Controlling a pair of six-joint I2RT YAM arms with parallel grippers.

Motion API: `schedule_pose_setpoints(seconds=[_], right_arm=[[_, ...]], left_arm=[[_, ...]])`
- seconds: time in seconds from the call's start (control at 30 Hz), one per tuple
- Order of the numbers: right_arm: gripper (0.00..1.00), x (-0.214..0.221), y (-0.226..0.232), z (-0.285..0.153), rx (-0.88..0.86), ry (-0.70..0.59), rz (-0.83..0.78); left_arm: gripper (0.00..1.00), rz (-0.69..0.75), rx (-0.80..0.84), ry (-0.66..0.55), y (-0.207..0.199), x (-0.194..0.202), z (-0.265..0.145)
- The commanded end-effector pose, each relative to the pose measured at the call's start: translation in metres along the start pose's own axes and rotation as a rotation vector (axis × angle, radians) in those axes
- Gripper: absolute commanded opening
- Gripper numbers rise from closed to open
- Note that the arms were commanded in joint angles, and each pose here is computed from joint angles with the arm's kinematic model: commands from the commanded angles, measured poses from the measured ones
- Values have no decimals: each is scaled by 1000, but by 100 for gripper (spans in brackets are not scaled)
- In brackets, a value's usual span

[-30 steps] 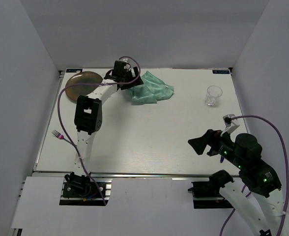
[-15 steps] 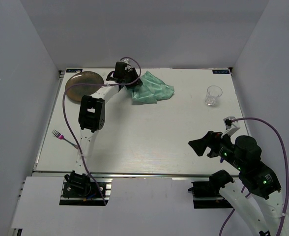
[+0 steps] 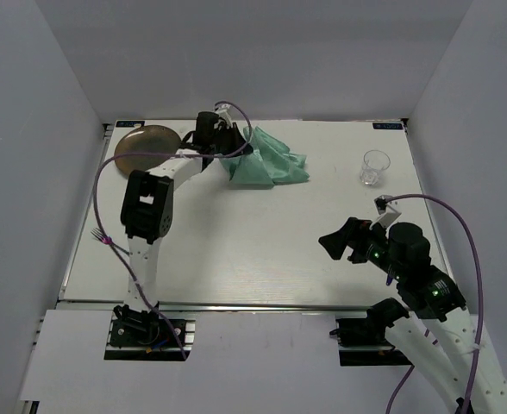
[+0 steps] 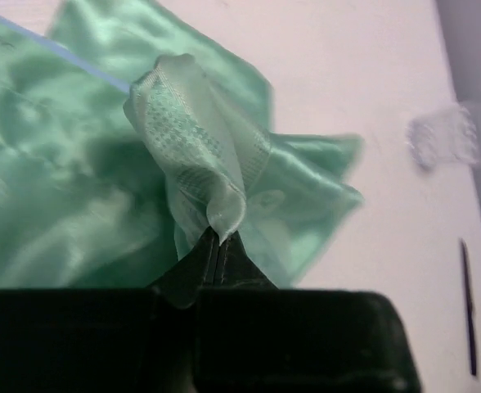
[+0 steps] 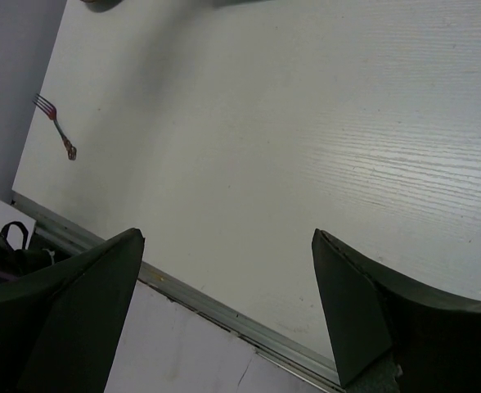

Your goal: Set the dinner table for one person

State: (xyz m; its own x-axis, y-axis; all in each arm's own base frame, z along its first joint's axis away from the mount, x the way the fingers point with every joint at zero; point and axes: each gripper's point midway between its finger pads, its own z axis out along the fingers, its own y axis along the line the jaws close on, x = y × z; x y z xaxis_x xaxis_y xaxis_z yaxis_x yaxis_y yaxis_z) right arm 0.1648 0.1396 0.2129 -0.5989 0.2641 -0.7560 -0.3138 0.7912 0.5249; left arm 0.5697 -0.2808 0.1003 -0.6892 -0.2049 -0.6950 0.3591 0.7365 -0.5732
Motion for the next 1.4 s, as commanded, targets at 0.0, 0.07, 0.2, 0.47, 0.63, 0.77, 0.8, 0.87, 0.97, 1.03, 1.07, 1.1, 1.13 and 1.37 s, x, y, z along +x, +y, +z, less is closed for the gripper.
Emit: schedule_pose_setpoints(seconds=[0.0, 0.07, 0.2, 0.47, 0.63, 0.77, 0.8, 0.87, 0.97, 1.03, 1.07, 1.1, 1.13, 1.37], right_arm=[[89, -31, 14, 9, -54, -131, 9], [89, -37, 9, 12, -29, -163, 27], [89, -39, 0, 16, 13, -190, 43], [89, -28, -14, 21, 50, -184, 35], [89, -8, -30, 49, 92, -108, 27], [89, 0, -36, 86, 122, -5, 32], [89, 4, -40, 102, 144, 33, 38], [89, -4, -38, 117, 132, 31, 23], [88, -10, -61, 152, 243, 53, 22], [81, -19, -67, 167, 262, 54, 29], [78, -21, -75, 178, 284, 71, 43], [76, -28, -76, 188, 273, 52, 50], [73, -31, -81, 194, 279, 53, 56], [66, -28, -109, 244, 327, 132, 128]], left_arm=[[2, 243, 284, -240, -124, -66, -79], [10, 252, 302, -237, -135, -31, -107], [25, 254, 325, -240, -145, 34, -138], [66, 153, 363, -123, -160, 190, -209], [74, 76, 210, -103, -140, 217, -260], [98, -13, 35, -155, -115, 207, -297], [98, -39, 48, -207, -123, 192, -309], [98, -59, -35, -199, -112, 190, -317], [98, -121, -192, -172, -98, 183, -328], [98, -158, -279, -143, -96, 174, -330], [98, -152, -365, -97, -83, 183, -335], [98, -150, -388, -78, -82, 183, -336], [98, -140, -426, -39, -79, 187, -337], [98, -120, -424, -14, -74, 196, -349]])
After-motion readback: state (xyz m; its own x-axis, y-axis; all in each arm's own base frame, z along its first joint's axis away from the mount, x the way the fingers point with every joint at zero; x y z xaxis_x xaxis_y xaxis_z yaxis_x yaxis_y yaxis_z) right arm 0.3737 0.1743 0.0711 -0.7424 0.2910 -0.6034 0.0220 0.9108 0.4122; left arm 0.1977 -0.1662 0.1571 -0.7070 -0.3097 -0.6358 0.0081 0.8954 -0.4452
